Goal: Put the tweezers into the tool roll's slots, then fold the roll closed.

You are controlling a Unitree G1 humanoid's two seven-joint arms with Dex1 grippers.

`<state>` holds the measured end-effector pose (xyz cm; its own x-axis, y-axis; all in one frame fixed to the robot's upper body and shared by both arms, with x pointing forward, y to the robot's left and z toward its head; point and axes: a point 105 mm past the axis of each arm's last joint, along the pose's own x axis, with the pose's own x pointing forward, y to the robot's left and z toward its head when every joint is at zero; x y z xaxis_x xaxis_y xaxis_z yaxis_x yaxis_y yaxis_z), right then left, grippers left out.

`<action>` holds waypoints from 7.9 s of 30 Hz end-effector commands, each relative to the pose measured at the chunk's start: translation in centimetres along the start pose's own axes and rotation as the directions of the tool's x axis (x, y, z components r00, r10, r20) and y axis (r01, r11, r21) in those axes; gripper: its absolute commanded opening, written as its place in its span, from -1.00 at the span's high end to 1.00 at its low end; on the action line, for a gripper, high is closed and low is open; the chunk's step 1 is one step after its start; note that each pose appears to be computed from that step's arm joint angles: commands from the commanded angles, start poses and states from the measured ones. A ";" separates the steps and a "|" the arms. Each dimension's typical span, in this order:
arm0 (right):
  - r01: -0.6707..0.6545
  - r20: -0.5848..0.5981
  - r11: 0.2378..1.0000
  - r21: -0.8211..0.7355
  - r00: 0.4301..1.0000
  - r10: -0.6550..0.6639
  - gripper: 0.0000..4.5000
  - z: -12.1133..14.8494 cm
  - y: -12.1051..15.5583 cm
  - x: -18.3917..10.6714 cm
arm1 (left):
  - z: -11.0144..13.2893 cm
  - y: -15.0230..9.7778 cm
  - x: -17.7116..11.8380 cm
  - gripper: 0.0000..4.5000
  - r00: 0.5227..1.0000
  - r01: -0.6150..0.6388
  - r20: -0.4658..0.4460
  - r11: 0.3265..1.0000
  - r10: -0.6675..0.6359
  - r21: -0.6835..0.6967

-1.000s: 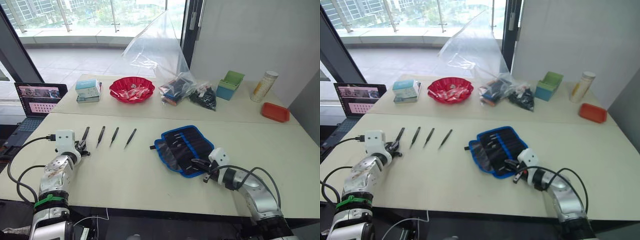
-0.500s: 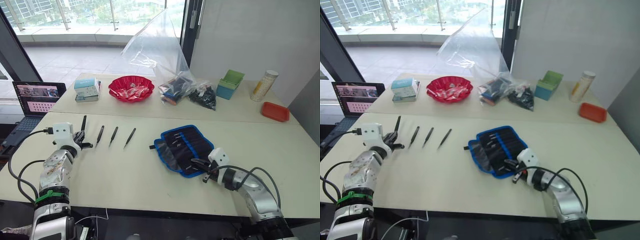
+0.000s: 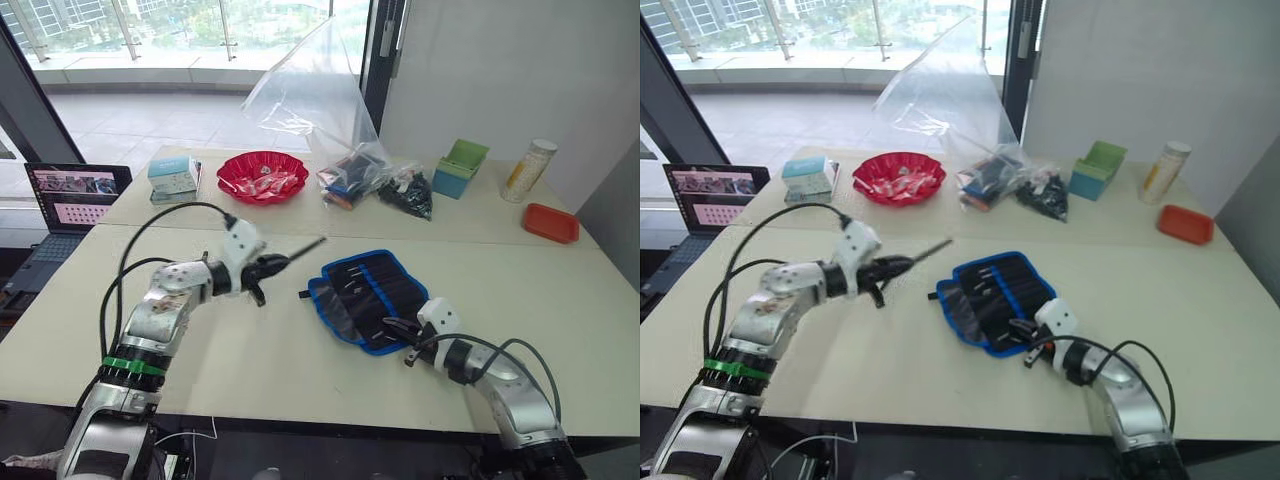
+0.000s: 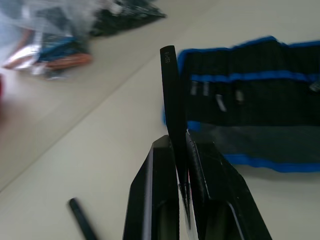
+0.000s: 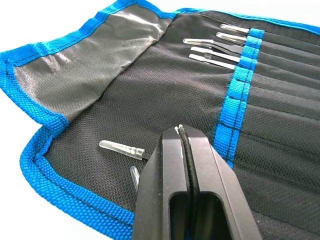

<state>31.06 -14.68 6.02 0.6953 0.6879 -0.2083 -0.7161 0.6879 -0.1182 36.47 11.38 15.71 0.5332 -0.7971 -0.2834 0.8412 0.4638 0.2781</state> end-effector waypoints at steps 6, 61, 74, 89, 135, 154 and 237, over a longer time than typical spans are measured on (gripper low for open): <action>0.033 -0.114 0.997 0.074 0.993 -0.024 1.00 -3.6 0.5 -0.5 | 1.2 -2.0 2.5 1.00 0.976 0.181 -0.136 0.980 -0.169 0.080; 0.072 -0.122 0.994 0.080 0.991 -0.062 1.00 -4.0 0.9 -0.9 | -0.8 -3.4 8.0 1.00 0.933 0.252 -0.280 0.966 -0.226 0.061; 0.047 -0.121 0.996 0.080 0.992 -0.037 1.00 -3.9 1.1 -0.2 | -0.4 -3.2 8.3 1.00 0.932 0.248 -0.287 0.967 -0.221 0.060; 0.036 -0.117 0.996 0.081 0.993 -0.026 1.00 -3.9 1.2 0.1 | -1.2 -3.0 7.1 1.00 0.923 0.246 -0.314 0.968 -0.221 0.044; 0.105 -0.126 0.990 0.095 0.988 -0.092 1.00 -4.5 1.1 -1.1 | 0.5 -5.1 14.7 0.81 0.951 0.232 -0.224 0.970 -0.212 0.066; 0.174 0.199 0.977 0.123 0.960 -0.197 1.00 2.1 -1.1 -1.6 | 2.9 1.2 -2.5 -0.98 0.991 0.134 0.005 0.990 -0.133 -0.036; 0.137 0.146 0.989 0.050 0.979 -0.143 1.00 1.2 -2.1 2.1 | -13.9 5.4 -13.5 -0.98 0.494 -0.821 -0.169 0.393 0.853 -0.415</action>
<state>34.20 -14.70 7.31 0.7948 0.6060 -0.0317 -0.6056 0.7888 -0.1050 34.76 29.77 8.08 0.9969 0.0415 -0.0668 -0.0456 0.9972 -0.0599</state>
